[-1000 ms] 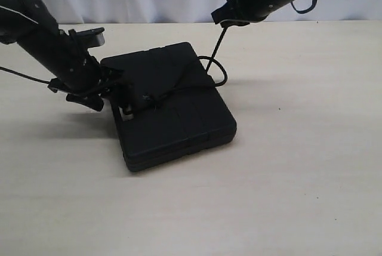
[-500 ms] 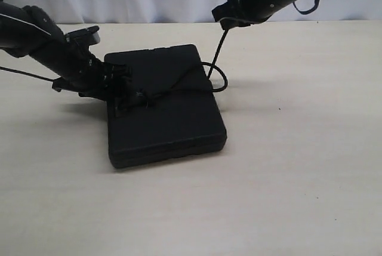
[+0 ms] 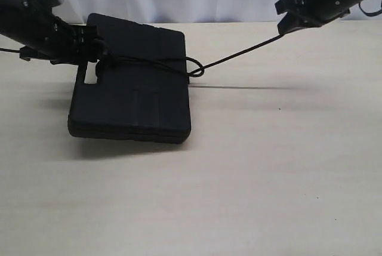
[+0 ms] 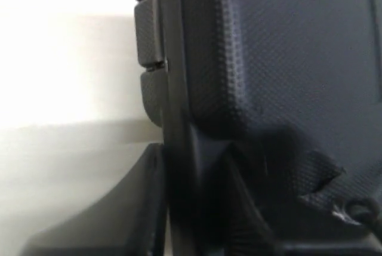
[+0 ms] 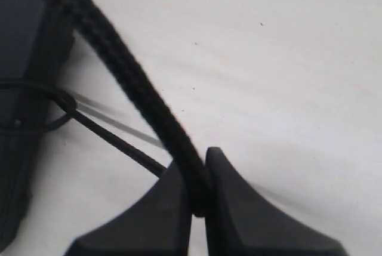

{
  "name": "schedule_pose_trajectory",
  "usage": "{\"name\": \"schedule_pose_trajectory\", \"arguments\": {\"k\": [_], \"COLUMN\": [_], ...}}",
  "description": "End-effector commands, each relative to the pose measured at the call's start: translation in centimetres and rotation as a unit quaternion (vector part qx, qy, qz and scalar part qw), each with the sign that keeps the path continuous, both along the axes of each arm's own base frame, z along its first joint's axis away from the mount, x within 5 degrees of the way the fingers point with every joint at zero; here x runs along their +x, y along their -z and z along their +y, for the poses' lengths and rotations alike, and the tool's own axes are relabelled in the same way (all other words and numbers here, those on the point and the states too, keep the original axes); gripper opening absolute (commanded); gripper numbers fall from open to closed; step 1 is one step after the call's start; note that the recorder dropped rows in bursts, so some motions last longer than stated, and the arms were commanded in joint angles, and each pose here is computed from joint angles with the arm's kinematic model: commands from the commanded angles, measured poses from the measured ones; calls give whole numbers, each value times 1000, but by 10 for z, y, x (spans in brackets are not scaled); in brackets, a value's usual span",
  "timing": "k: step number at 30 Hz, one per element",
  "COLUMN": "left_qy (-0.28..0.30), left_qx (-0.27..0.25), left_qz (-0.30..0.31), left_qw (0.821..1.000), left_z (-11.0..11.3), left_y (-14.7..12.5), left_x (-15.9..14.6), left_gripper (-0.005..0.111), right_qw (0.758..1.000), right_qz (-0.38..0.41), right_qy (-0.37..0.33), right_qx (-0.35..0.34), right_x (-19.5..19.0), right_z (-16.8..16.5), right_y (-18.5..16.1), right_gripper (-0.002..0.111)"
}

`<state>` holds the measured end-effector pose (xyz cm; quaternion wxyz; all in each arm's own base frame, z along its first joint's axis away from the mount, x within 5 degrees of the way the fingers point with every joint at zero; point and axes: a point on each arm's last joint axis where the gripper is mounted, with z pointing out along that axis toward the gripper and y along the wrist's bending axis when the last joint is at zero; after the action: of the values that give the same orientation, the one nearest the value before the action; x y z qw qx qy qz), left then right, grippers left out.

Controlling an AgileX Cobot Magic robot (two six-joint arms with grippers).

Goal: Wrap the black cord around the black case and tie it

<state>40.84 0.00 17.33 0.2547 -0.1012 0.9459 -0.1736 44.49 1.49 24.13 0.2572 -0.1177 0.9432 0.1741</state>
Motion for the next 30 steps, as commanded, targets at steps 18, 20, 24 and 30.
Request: {"name": "schedule_pose_trajectory", "arguments": {"k": [18, 20, 24, 30], "left_qy": [-42, -46, -65, -67], "left_qx": [24, 23, 14, 15], "left_qz": [19, 19, 13, 23], "left_qw": [999, 998, 998, 997], "left_z": [30, 30, 31, 31], "left_y": [40, 43, 46, 56], "left_x": [9, 10, 12, 12], "left_gripper": [0, 0, 0, 0], "right_qw": [981, 976, 966, 966], "right_qz": [-36, -44, -56, -31], "right_qy": [175, 198, 237, 243], "right_qx": [-79, -83, -89, -87], "right_x": [-29, -31, -34, -34], "right_z": [-89, -91, -96, -98], "right_y": [80, 85, 96, 118], "right_gripper": [4, 4, 4, 4]}}
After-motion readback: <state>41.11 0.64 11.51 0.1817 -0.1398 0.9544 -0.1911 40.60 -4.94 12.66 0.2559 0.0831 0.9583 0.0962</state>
